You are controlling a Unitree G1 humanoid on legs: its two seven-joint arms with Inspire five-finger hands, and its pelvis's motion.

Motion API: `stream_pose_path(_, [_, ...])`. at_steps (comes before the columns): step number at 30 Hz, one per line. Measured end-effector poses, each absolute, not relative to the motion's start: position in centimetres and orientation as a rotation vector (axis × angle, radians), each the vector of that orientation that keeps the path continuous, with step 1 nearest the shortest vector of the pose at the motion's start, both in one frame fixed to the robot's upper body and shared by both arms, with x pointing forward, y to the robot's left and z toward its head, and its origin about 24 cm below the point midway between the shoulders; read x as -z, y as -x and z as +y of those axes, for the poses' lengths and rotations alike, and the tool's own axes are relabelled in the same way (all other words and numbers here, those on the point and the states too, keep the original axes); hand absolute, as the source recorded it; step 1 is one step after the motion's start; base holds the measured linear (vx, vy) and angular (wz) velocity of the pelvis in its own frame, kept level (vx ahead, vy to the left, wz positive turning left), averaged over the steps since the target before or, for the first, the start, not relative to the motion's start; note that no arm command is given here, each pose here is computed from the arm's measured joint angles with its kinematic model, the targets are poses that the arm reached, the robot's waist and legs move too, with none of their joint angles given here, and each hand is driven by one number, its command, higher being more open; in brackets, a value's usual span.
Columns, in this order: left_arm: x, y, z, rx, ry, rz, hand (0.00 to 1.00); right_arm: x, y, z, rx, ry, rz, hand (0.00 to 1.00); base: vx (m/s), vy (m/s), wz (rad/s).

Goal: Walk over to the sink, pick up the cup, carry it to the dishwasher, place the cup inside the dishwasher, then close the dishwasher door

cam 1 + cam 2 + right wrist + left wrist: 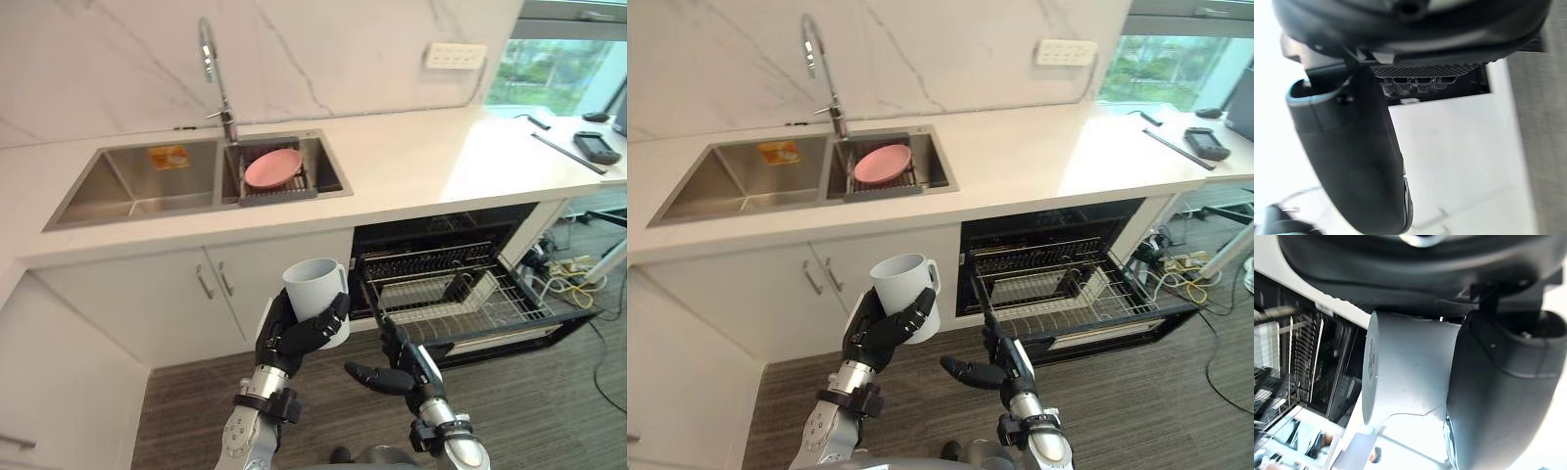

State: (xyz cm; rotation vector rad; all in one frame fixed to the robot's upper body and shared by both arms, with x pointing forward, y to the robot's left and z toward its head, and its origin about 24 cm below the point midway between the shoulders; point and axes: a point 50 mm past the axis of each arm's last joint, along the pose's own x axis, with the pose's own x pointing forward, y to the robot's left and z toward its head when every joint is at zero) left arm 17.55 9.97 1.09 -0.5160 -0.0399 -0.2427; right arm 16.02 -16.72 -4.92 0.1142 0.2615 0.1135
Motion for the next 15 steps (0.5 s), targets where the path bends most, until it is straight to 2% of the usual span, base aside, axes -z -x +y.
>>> stream_pose_path(7, [-2.5, -17.7, 10.8, 0.186, 0.543, -0.106, 0.0, 3.0, -16.9, -16.3, -0.159, -0.118, 0.142, 1.0, 0.28, 0.163, -0.83])
stream_pose_path(15, [-2.5, -17.8, 11.4, 0.151, 0.527, -0.1, 0.0, 2.1, -17.0, -15.3, -0.172, -0.163, 0.093, 1.0, 0.26, 0.177, -0.42])
